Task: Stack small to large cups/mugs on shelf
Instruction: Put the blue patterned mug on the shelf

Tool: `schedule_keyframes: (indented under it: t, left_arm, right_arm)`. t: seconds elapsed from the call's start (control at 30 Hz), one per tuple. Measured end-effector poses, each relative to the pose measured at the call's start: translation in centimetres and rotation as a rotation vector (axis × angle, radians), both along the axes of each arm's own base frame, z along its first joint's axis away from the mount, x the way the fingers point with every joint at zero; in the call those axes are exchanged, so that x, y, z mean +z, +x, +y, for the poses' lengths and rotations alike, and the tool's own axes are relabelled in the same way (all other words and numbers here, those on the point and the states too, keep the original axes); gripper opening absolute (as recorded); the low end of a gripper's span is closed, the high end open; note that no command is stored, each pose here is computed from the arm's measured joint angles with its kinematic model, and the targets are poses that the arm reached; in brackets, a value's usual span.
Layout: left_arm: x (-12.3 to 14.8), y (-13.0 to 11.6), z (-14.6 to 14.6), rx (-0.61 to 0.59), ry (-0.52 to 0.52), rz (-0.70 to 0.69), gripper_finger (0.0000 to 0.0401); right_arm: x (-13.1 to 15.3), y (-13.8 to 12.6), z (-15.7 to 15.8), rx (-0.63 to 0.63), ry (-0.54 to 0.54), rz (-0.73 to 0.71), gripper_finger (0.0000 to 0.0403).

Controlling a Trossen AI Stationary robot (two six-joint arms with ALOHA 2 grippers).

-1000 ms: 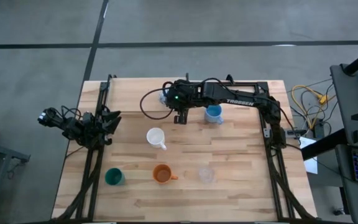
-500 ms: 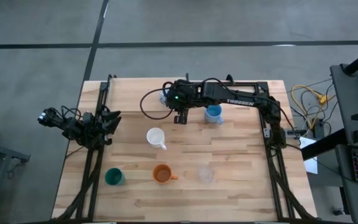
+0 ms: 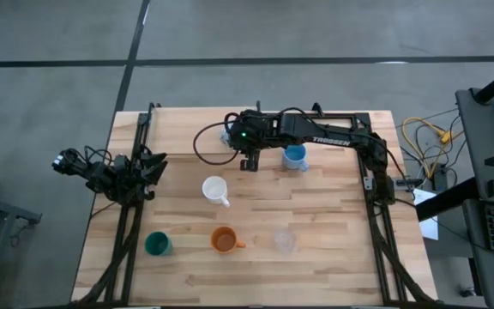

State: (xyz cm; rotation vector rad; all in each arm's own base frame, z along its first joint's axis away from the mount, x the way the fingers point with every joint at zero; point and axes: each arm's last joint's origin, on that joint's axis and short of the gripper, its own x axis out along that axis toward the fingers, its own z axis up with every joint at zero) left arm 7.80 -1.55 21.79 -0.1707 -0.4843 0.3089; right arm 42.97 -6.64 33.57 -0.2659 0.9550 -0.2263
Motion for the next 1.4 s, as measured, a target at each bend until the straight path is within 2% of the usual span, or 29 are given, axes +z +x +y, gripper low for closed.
schedule_keyframes:
  t: [0.63, 1.4]
  left_arm:
    - [0.00, 0.00, 0.00, 0.000, 0.000, 0.000, 0.0122]
    - [0.00, 0.00, 0.00, 0.000, 0.000, 0.000, 0.0122]
  right_arm:
    - [0.01, 0.00, 0.02, 0.003, -0.002, -0.001, 0.0039]
    - [0.17, -0.04, 0.00, 0.009, -0.019, -0.001, 0.0106]
